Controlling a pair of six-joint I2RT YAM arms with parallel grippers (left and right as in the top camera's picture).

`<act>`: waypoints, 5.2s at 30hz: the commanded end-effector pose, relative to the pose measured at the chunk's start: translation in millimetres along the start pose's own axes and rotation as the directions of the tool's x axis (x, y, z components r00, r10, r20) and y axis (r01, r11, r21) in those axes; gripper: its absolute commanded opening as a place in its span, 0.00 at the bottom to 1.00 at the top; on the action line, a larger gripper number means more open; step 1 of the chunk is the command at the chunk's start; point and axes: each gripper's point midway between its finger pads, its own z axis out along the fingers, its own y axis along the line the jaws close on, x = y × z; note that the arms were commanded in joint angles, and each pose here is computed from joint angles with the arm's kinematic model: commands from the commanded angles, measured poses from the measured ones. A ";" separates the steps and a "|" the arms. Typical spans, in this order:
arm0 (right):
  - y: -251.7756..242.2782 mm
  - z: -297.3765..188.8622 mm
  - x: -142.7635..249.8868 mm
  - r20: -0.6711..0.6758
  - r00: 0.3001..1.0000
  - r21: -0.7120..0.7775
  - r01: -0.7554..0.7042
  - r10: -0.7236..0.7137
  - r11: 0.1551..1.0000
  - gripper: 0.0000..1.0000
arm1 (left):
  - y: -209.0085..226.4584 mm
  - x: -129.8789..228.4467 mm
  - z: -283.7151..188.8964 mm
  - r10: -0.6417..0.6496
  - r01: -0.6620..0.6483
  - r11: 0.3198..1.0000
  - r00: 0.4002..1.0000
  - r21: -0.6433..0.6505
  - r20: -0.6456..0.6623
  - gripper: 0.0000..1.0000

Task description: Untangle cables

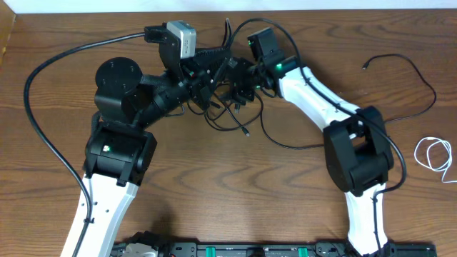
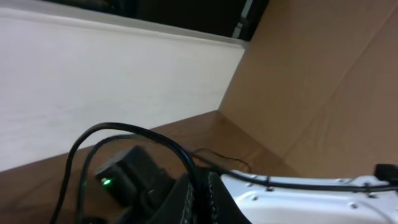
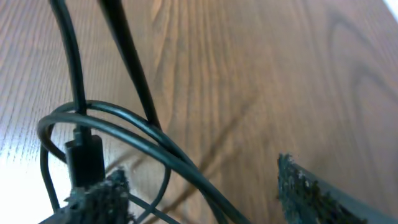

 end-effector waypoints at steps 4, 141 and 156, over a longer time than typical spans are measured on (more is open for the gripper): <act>10.3 12.0 0.4 0.008 1.000 -0.031 0.007 -0.006 0.999 0.37 | -8.1 -6.5 -3.8 -0.013 0.013 0.999 1.000 0.030 0.013 0.07; -4.6 -358.3 417.3 0.362 -0.029 0.844 -0.415 0.932 -0.341 0.01 | 235.7 104.5 -130.4 -0.348 0.071 0.307 0.936 -0.949 -0.043 0.07; 24.6 -484.8 462.2 0.663 -0.152 0.683 -0.280 0.733 -0.675 0.01 | 232.5 107.0 -123.8 -0.364 0.085 0.343 0.930 -0.935 -0.049 0.07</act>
